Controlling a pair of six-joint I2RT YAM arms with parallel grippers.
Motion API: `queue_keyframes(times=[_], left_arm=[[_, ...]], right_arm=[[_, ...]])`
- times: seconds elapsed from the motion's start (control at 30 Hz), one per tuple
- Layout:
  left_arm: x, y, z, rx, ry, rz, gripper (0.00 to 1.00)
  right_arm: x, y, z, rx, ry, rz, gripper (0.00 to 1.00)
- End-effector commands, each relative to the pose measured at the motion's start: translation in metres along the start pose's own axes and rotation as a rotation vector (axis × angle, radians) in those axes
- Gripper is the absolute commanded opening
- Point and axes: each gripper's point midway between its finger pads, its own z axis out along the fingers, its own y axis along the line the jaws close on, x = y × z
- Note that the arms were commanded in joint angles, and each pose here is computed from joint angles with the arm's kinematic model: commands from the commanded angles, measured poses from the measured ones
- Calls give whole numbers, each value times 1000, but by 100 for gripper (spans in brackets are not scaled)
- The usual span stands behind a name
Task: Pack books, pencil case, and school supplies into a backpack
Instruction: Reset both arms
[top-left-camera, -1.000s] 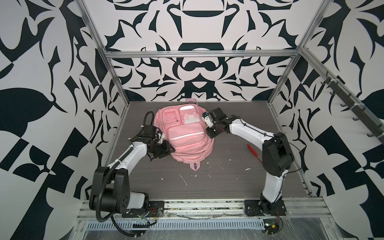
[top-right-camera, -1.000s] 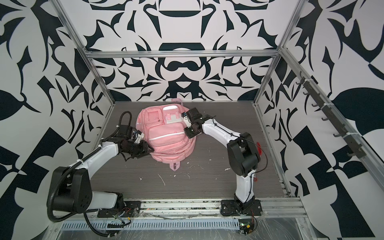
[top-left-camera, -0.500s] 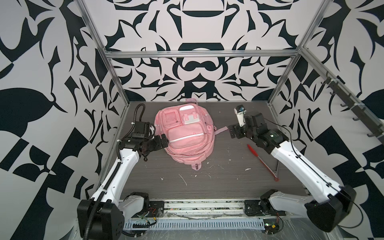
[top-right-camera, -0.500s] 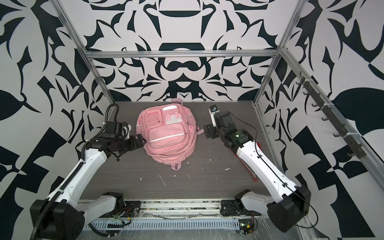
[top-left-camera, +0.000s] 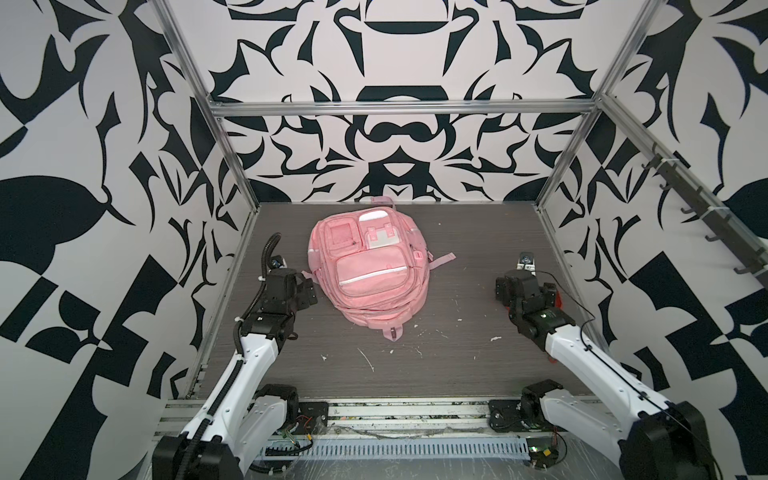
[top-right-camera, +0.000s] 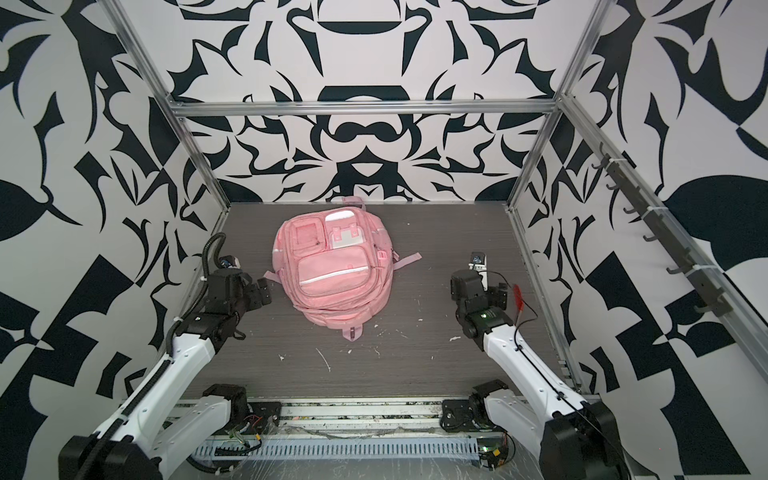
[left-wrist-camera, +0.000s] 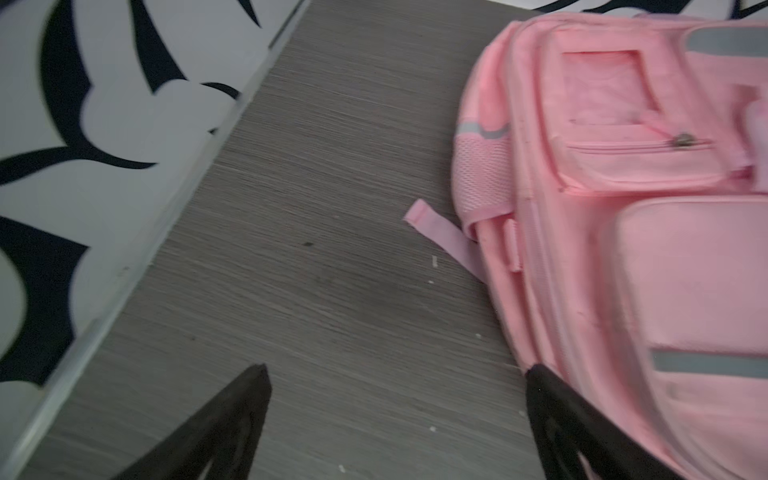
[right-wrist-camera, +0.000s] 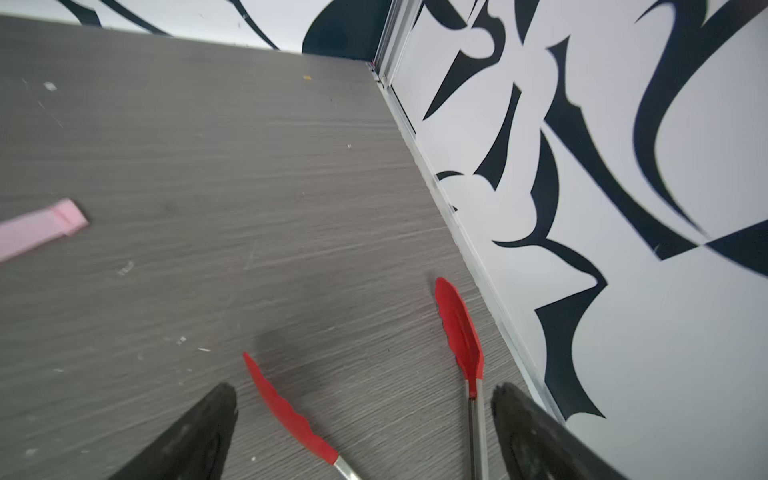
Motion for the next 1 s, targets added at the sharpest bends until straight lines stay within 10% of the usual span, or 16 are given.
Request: queue_keyframes(times=[0.0, 0.53, 0.97], left_arm=[[-7, 17, 16, -107, -118, 131, 99], [-30, -15, 91, 44, -213, 83, 99], [-24, -46, 82, 229, -215, 157, 99]], right_arm=[[-37, 2, 13, -20, -174, 19, 99], [-13, 23, 79, -14, -171, 189, 100], [-1, 40, 83, -132, -198, 167, 100]])
